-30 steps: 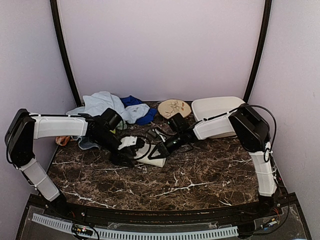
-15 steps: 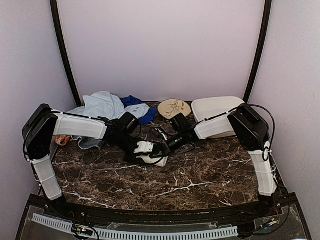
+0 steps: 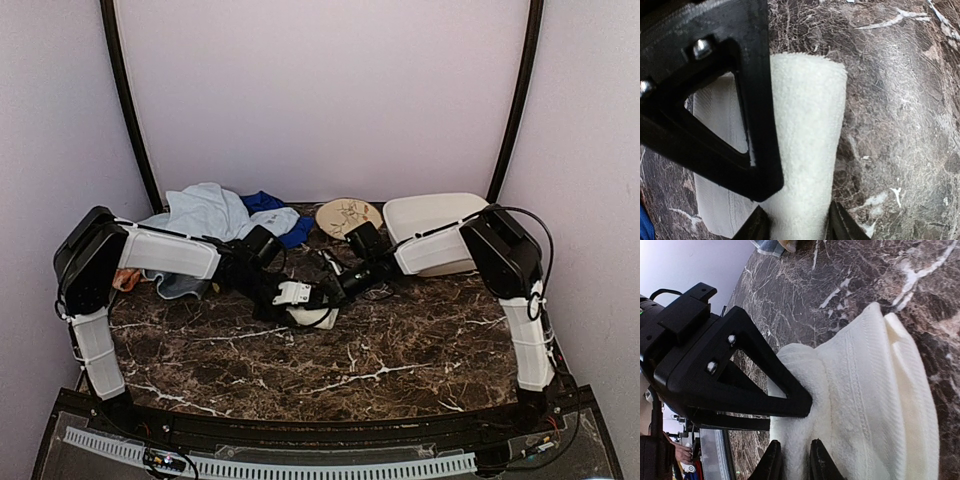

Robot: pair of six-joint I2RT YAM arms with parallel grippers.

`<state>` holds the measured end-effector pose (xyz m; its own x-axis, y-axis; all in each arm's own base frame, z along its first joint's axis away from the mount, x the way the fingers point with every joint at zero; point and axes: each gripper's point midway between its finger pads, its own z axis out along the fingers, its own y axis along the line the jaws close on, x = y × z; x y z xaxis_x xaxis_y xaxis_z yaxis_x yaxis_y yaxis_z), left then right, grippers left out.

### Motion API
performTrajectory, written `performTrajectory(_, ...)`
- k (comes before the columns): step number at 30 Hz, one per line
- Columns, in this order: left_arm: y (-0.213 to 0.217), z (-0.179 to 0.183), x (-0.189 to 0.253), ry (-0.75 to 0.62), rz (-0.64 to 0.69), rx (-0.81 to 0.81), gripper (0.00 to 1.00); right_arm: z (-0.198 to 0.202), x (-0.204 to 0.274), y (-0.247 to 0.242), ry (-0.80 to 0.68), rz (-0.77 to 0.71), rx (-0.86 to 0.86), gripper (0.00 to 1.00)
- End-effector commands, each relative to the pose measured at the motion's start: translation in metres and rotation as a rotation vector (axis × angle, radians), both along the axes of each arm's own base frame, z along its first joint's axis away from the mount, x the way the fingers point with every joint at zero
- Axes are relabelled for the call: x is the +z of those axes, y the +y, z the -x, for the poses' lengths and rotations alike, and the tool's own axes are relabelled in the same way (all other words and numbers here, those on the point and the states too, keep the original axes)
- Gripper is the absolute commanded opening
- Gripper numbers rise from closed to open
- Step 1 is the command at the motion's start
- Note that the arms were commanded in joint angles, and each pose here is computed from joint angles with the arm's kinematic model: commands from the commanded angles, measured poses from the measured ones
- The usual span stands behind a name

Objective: Roll the towels
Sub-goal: Roll the towel at the center of the board.

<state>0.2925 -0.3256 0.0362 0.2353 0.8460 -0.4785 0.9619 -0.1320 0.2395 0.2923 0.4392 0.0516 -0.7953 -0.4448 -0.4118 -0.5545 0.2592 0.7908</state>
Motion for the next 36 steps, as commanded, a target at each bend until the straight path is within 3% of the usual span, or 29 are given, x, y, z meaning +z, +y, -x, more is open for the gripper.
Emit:
performTrajectory(1,0.021,0.025,-0.040,0.165,-0.123,0.016,0.40,-0.008,0.011,-0.017,-0.017,0.023,-0.036,0.20)
performTrajectory(3,0.023,0.027,-0.046,0.199,-0.139,0.017,0.32,-0.008,0.009,-0.024,-0.019,0.038,-0.043,0.21)
performTrajectory(6,0.025,0.031,-0.050,0.265,-0.150,0.033,0.05,-0.014,0.011,-0.041,-0.062,0.076,-0.079,0.22)
performTrajectory(7,0.025,0.033,-0.048,0.292,-0.144,0.037,0.00,-0.019,0.013,-0.049,-0.093,0.093,-0.102,0.23)
performTrajectory(13,0.021,0.047,-0.028,0.416,-0.118,0.028,0.00,-0.050,0.048,-0.096,-0.427,0.189,-0.262,0.34)
performTrajectory(14,0.021,0.051,-0.026,0.440,-0.119,0.025,0.00,-0.050,0.052,-0.105,-0.481,0.202,-0.285,0.40)
performTrajectory(15,0.021,0.054,-0.022,0.461,-0.117,0.024,0.00,-0.055,0.059,-0.113,-0.551,0.226,-0.316,0.50)
performTrajectory(16,0.021,0.058,-0.020,0.483,-0.118,0.022,0.00,-0.058,0.065,-0.121,-0.616,0.244,-0.343,0.87)
performTrajectory(17,0.021,0.062,-0.018,0.504,-0.120,0.021,0.00,-0.062,0.074,-0.129,-0.685,0.251,-0.376,0.98)
performTrajectory(22,0.027,0.077,-0.012,0.576,-0.148,0.020,0.00,-0.078,0.167,-0.181,-1.111,0.202,-0.704,1.00)
performTrajectory(25,0.032,0.084,-0.018,0.596,-0.176,0.018,0.00,-0.091,0.213,-0.242,-1.087,0.175,-1.157,1.00)
performTrajectory(26,0.033,0.085,-0.020,0.604,-0.185,0.022,0.00,-0.093,0.210,-0.252,-1.054,0.176,-1.184,1.00)
performTrajectory(29,0.032,0.087,-0.023,0.645,-0.203,0.034,0.00,-0.067,0.192,-0.204,-1.085,0.094,-0.826,1.00)
performTrajectory(33,0.029,0.091,-0.022,0.703,-0.207,0.027,0.00,-0.004,0.136,-0.154,-1.307,0.266,-0.442,0.94)
performTrajectory(36,0.025,0.087,-0.023,0.734,-0.216,0.041,0.00,0.040,0.115,-0.140,-1.441,0.300,-0.272,0.87)
